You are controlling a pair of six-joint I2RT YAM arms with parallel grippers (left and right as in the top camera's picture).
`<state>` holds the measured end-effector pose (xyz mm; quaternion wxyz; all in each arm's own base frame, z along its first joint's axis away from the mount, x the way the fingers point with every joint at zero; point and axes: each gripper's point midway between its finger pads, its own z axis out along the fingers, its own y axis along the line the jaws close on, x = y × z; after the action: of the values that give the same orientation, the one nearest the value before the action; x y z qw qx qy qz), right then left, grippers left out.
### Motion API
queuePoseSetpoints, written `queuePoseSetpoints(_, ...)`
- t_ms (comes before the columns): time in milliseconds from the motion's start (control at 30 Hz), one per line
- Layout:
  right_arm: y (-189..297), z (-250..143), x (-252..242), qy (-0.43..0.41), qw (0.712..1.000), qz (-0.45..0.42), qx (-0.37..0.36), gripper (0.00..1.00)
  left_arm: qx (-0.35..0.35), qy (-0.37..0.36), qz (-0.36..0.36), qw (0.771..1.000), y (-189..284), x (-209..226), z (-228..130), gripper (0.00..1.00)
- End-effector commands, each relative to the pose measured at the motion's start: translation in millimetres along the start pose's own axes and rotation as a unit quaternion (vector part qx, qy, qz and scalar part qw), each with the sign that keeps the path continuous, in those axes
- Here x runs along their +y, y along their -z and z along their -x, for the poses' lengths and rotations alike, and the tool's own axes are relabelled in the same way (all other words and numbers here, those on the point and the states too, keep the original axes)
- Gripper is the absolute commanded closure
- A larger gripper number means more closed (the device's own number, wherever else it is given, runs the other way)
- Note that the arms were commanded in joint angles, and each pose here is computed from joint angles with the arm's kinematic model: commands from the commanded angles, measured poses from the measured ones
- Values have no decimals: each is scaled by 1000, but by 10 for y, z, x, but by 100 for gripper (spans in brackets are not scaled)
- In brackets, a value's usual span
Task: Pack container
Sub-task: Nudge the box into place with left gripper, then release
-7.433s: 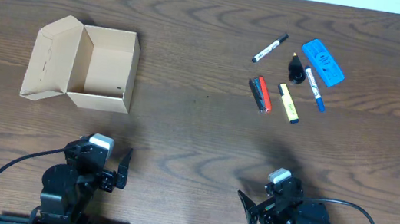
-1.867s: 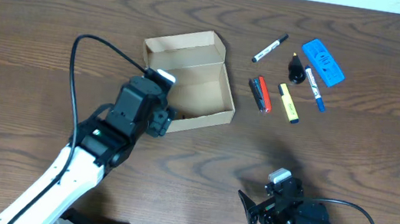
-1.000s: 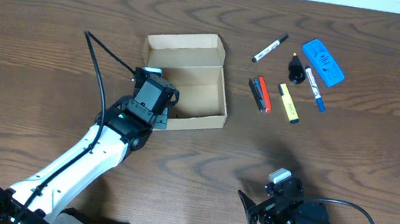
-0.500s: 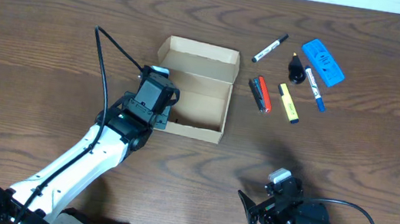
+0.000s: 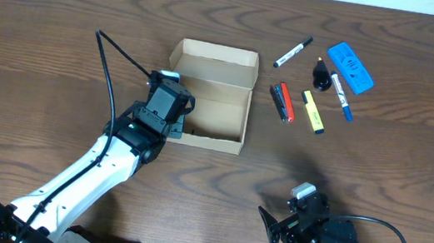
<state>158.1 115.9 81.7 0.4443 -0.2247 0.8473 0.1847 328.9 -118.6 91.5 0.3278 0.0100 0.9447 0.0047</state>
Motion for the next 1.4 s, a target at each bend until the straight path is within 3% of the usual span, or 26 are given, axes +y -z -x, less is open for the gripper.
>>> queuePoseSetpoints(0,-9,-19,5,9,1000,0,1,1,-6,25,1,1000,12,-3,56,70)
queuePoseSetpoints(33,-9,-18,4,9,1000,0,1,1,-6,25,2,1000,12,-1,57,60)
queuePoseSetpoints(167,-9,-18,4,9,1000,0,1,1,-6,21,2,1000,12,-2,55,53)
queuePoseSetpoints(233,-9,-19,5,9,1000,0,1,1,-4,21,-1,1000,12,-11,49,55)
queuePoseSetpoints(633,-9,-18,4,9,1000,0,1,1,14,29,6,999,-138,-27,-42,94)
queuePoseSetpoints(1067,-9,-18,4,9,1000,0,1,1,6,59,3,998,-139,-44,-2,94)
queuePoseSetpoints(1133,-9,-18,4,9,1000,0,1,1,6,60,2,998,-139,-45,-2,86)
queuePoseSetpoints(1167,-9,-18,4,9,1000,0,1,1,6,60,2,998,-139,-45,-1,66)
queuePoseSetpoints(1200,-9,-18,4,9,1000,0,1,1,4,60,2,998,-139,-47,5,51)
queuePoseSetpoints(1233,-9,-18,4,9,1000,0,1,1,2,60,1,998,-138,-50,16,44)
queuePoseSetpoints(1367,-9,-18,4,9,1000,0,1,1,-11,62,-6,998,-70,-80,143,38)
